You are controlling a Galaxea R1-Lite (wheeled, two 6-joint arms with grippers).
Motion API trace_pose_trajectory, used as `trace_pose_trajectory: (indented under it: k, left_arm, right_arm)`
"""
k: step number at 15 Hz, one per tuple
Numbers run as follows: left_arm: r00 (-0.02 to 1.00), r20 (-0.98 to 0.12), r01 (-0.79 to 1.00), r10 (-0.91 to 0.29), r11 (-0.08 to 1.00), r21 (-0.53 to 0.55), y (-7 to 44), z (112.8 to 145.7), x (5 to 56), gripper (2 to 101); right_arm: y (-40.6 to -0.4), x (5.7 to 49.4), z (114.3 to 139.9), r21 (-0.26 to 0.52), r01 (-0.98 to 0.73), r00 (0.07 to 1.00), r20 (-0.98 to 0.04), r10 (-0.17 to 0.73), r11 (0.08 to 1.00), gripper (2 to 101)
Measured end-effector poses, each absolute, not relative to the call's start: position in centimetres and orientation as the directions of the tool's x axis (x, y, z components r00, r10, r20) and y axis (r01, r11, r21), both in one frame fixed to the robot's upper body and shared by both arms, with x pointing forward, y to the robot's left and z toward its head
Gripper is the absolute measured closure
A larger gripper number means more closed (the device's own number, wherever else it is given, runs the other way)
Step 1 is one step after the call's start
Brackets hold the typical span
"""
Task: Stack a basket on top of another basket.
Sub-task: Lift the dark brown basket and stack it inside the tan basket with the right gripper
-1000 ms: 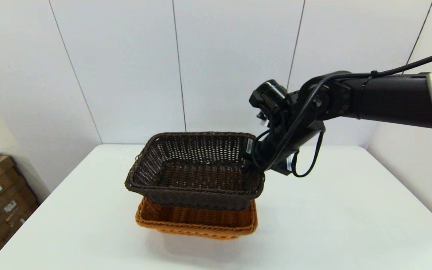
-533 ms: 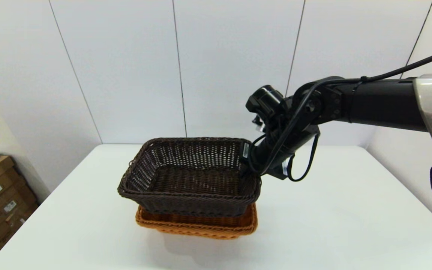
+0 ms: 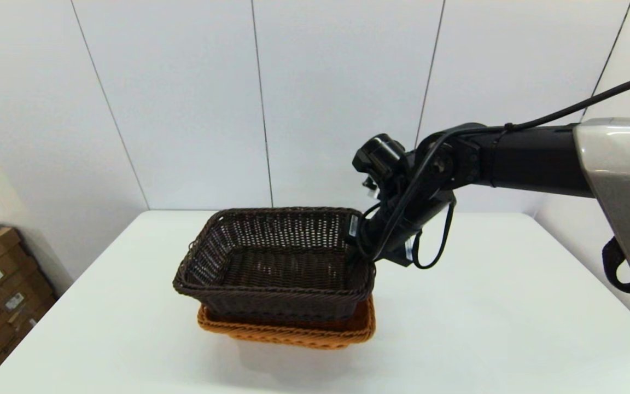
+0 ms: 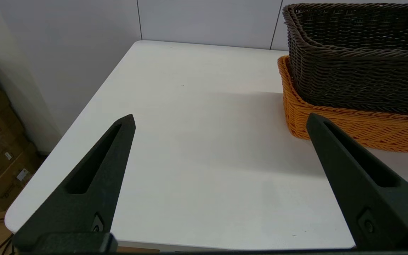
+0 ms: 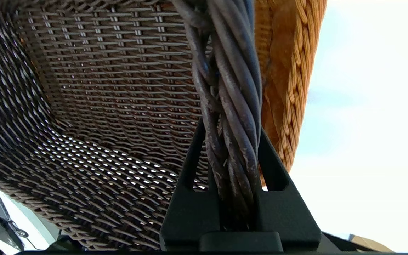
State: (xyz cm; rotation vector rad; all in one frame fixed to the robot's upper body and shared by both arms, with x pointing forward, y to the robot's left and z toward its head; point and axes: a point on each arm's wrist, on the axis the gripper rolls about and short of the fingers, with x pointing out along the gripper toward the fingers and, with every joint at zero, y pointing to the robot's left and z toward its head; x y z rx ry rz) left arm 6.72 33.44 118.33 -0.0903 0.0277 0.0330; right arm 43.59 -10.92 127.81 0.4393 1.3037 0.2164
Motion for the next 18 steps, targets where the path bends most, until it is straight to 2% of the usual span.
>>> trace_pose_trajectory:
  k: [18]
  left_arm:
    - [0.999, -0.029, -0.034, 0.031, 0.995, -0.09, 33.4, 118.3, 6.7, 5.4]
  right_arm:
    - [-10.1, 44.8, 124.7, 0.399, 0.105, 0.238, -0.899, 0.367, 0.911, 87.7]
